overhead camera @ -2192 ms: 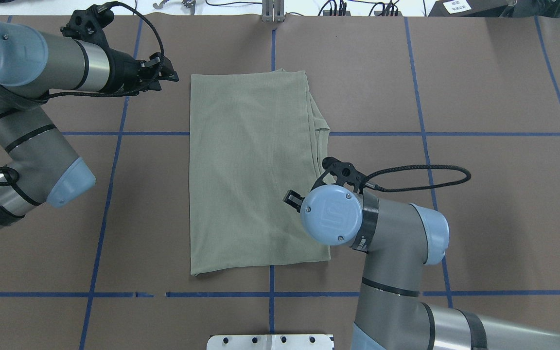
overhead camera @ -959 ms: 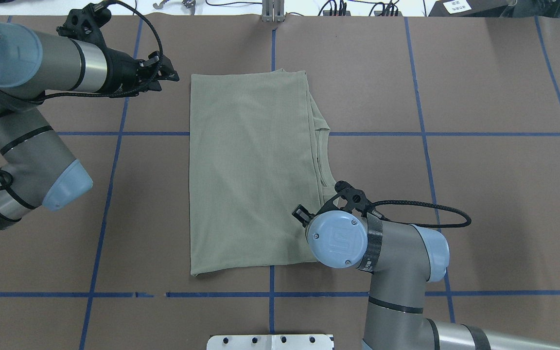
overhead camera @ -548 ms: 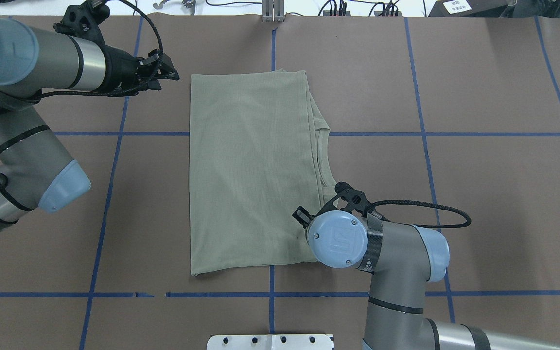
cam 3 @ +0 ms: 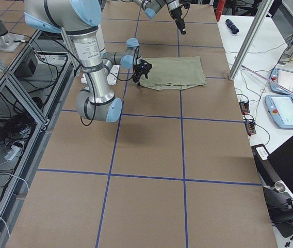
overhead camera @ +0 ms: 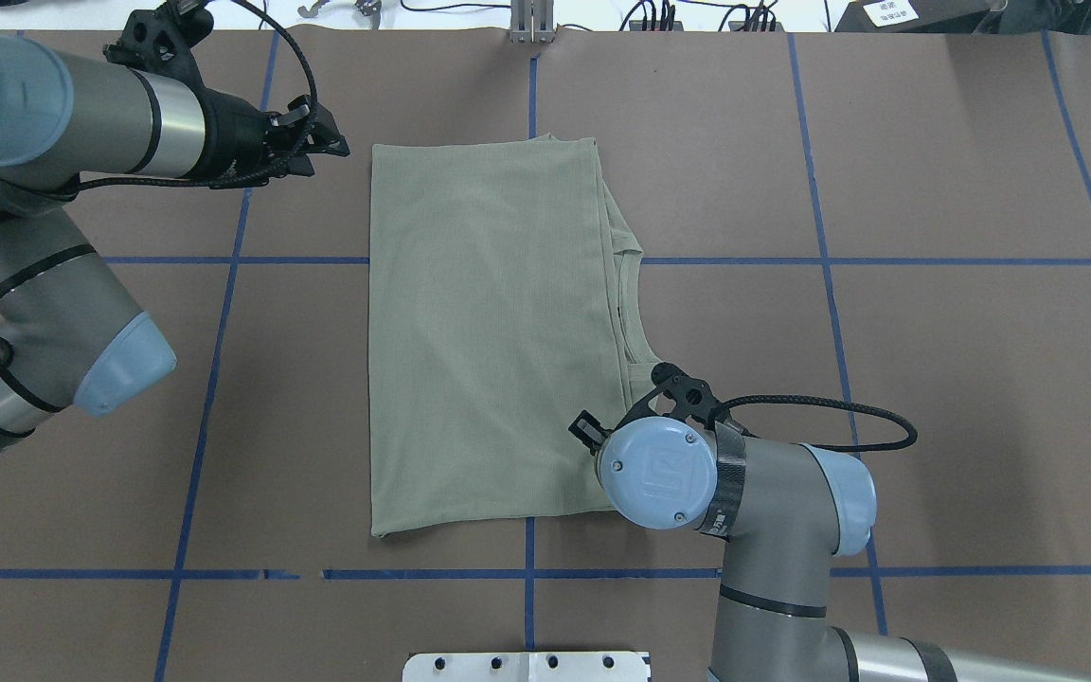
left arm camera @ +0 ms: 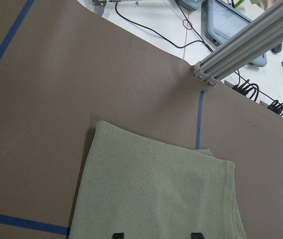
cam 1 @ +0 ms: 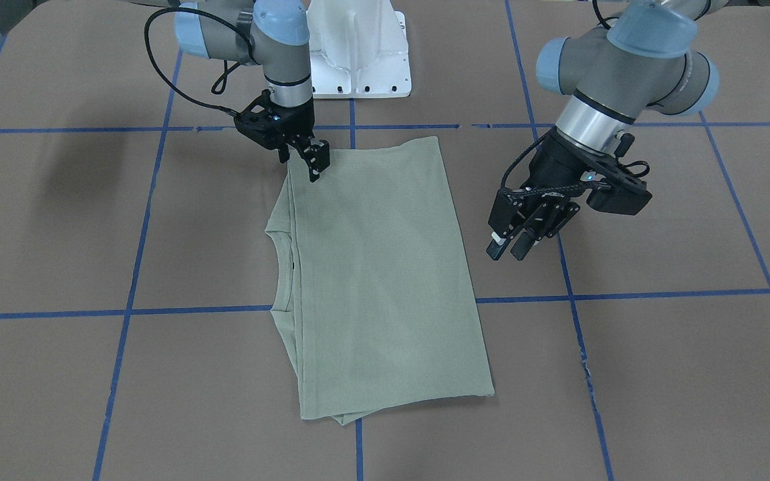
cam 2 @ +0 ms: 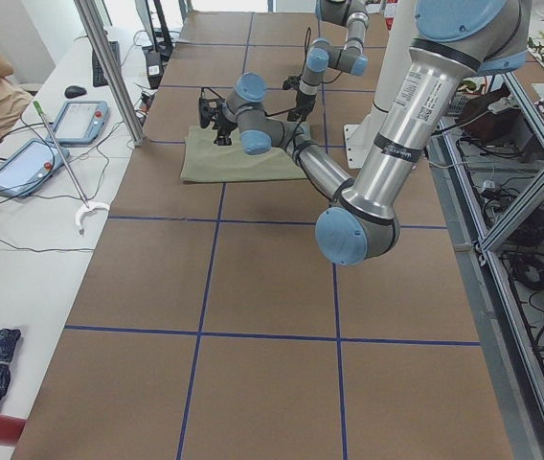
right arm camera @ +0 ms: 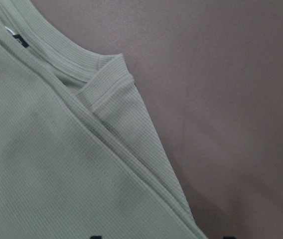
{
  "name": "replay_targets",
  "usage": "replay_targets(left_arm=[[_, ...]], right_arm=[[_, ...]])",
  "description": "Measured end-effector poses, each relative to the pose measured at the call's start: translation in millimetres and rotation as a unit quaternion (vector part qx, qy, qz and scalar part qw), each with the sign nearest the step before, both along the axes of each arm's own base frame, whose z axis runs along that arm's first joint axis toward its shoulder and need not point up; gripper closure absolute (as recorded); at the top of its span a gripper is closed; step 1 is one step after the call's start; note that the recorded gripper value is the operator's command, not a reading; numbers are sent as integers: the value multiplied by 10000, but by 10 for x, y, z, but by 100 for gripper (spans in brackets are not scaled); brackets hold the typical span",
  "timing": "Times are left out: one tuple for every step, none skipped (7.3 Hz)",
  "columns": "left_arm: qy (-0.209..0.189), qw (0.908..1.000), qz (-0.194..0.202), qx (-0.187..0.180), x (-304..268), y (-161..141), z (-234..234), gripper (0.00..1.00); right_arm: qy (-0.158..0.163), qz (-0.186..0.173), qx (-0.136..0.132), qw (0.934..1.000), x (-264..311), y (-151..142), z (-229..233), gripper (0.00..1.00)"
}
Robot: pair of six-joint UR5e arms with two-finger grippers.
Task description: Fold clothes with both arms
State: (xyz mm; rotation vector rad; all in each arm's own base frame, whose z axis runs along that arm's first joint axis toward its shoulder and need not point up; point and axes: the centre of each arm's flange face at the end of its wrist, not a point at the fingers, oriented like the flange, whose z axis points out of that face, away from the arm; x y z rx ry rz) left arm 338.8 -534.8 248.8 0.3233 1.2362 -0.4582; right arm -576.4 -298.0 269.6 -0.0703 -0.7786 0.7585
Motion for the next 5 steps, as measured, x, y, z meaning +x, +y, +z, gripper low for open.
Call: replay_targets(left_arm=[[1,10000,-1,2,-3,3,-1,46],[0,10000,-3,4,-5,4,0,46],[-1,10000,-3,8,-6,5,-1,46],[1,10000,0,11,-6,7,-2,46],[3,10000,3,13,-10,9,-3,46]], right_arm=[[10,-13,-4,10000,-13,13,9,19],[22,-26,-7,10000,-25,25,20,22],[32,-40,-7,10000,-34,37,29,32],[40,-50,-7,10000,-40,45,38,59],[46,-55,-7,10000,-41,47,45,76]])
